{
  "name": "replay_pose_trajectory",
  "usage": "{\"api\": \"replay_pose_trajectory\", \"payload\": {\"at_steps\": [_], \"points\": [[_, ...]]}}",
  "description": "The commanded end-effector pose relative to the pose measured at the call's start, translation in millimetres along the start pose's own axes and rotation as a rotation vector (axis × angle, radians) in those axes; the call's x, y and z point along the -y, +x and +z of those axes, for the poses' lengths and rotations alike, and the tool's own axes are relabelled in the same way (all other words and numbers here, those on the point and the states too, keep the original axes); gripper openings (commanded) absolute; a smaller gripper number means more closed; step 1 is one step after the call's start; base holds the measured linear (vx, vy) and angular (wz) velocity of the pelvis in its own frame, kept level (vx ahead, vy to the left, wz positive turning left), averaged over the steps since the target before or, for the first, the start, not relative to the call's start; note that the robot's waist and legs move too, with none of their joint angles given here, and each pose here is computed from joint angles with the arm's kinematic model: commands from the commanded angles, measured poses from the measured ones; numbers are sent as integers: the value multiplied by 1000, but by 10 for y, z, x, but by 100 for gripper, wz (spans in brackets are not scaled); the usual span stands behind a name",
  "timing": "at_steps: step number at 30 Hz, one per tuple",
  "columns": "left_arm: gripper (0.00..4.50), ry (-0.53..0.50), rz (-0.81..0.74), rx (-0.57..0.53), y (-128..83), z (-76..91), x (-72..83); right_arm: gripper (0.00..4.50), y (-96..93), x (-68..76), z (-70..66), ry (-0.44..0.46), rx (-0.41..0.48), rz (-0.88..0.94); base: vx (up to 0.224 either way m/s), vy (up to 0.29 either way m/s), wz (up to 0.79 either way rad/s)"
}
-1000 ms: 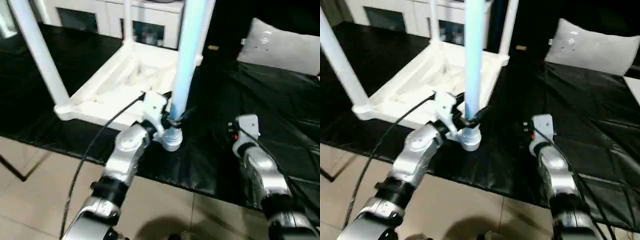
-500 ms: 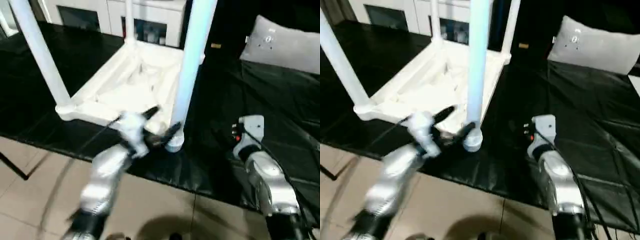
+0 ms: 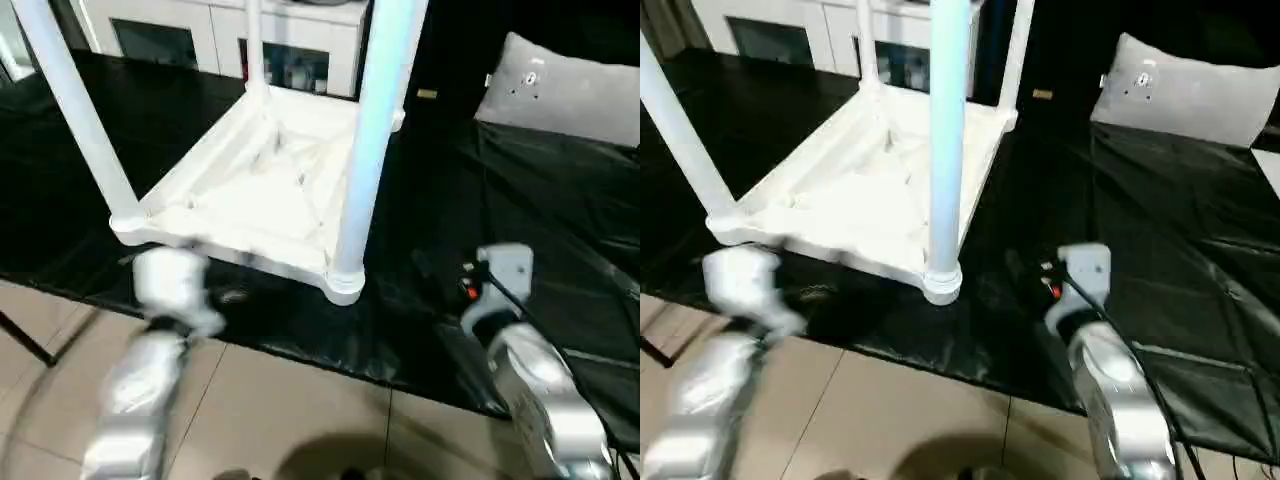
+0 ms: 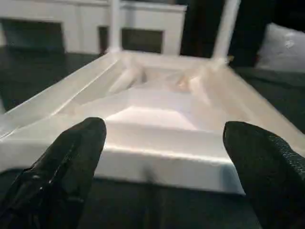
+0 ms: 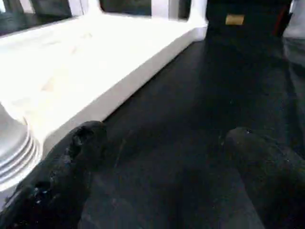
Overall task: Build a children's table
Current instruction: Rotate table base
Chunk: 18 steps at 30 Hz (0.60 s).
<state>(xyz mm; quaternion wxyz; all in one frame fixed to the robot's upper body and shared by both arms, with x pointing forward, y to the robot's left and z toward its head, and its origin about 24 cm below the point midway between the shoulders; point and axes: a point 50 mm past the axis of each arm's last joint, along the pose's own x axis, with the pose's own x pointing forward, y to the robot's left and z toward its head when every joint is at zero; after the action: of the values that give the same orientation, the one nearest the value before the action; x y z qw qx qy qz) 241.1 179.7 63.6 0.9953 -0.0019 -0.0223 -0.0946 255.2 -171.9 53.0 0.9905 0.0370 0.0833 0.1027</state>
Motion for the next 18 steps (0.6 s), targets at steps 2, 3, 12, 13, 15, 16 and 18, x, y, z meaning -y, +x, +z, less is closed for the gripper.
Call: {"api": "replay_pose_trajectory", "payload": {"at_steps": [2,3,12,13,15,16,18], "points": [[439,10,6,-15,9,26,56,450,-30,-23,2,6,9,-17,-11,89,-46],[439,14,8,-18,2,22,69,450,-41,-24,7,3,15,-22,-7,120,-57],[439,21,66,-68,-32,23,48,450,-107,-62,47,2,14,-18,-45,241,-15],[439,26,78,-73,-29,32,33,450,-105,-52,47,12,11,-27,-56,126,-5],[439,34,85,-47,-14,56,30,450,-95,-31,52,-9,15,-40,-33,36,-2],[439,51,102,-22,-10,74,20,450,-94,-18,56,-21,21,-48,-55,29,-5],[439,65,128,15,-9,100,6,450,-102,4,62,-33,30,-52,0,0,0]]}}
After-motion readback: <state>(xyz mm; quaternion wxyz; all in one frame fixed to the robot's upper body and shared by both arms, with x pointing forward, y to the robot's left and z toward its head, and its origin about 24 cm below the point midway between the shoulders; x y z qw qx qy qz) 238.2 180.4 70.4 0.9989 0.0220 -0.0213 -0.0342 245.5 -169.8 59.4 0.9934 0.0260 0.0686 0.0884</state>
